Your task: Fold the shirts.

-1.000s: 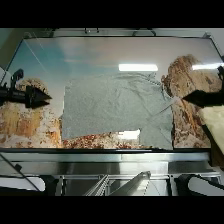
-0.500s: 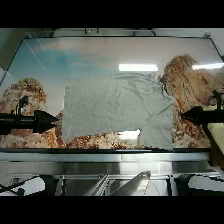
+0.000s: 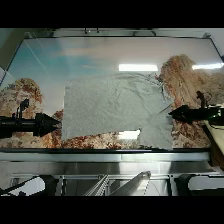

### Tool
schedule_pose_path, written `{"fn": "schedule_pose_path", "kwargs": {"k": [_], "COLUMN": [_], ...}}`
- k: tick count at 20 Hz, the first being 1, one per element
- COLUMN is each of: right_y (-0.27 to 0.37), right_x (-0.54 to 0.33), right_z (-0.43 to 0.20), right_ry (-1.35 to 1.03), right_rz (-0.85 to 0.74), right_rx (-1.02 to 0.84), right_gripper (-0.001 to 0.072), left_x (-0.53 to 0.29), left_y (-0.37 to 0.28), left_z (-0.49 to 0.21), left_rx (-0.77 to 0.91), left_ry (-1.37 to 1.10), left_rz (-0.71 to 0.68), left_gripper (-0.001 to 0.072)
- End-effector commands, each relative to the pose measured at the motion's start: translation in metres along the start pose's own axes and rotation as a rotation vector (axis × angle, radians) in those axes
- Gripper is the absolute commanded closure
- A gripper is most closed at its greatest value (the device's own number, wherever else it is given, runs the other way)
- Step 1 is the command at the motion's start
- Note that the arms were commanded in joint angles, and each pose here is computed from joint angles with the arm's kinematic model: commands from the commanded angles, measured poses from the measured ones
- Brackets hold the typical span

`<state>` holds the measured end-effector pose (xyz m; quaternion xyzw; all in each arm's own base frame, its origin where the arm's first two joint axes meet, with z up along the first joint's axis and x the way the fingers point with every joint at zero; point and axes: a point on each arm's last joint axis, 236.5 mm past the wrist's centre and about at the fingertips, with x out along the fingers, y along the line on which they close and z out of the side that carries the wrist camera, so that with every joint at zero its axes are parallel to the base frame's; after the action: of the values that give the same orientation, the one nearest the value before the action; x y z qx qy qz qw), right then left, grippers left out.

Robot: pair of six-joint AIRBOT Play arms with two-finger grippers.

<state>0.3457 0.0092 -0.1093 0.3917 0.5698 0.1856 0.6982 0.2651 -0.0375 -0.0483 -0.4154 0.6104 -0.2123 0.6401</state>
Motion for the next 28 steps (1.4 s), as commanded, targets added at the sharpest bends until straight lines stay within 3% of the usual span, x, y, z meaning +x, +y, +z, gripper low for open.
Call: {"fn": "schedule_pose_path", "kwargs": {"k": [1,7,12,18,19,20,21,24,28], "right_y": [0.005,0.011,0.017,0.023,0.023,0.023,0.025,0.046,0.102], "right_x": [0.011,0.017,0.018,0.017,0.017,0.017,0.017,0.012,-0.032], "right_z": [0.004,0.001,-0.004,-0.010,-0.011,-0.010,-0.009,-0.004,0.006], "right_ry": [-0.010,0.009,0.032,0.057,0.058,0.057,0.051,0.028,-0.031], "right_rz": [0.002,0.004,0.023,0.048,0.049,0.049,0.057,0.130,0.194], "right_rx": [0.000,-0.016,-0.020,-0.022,-0.022,-0.022,-0.028,-0.068,-0.216], "right_gripper": [0.0349,0.0350,0.0350,0.0354,0.0476,0.0591,0.0671,0.0700,0.0701], "left_x": [-0.002,0.004,0.045,0.079,0.081,0.082,0.082,0.077,0.039], "left_y": [0.029,0.040,0.055,0.031,0.023,0.016,0.010,-0.013,-0.099], "left_z": [-0.013,-0.016,-0.032,-0.012,-0.003,0.005,0.011,0.018,0.030], "left_rx": [-0.060,-0.092,-0.099,-0.043,-0.003,0.035,0.068,0.128,0.284], "left_ry": [0.050,0.075,0.240,0.295,0.281,0.273,0.271,0.295,0.225], "left_rz": [0.124,0.190,0.215,0.132,0.128,0.135,0.137,0.110,-0.126], "left_gripper": [0.0209,0.0209,0.0209,0.0232,0.0284,0.0501,0.0672,0.0681,0.0681]}}
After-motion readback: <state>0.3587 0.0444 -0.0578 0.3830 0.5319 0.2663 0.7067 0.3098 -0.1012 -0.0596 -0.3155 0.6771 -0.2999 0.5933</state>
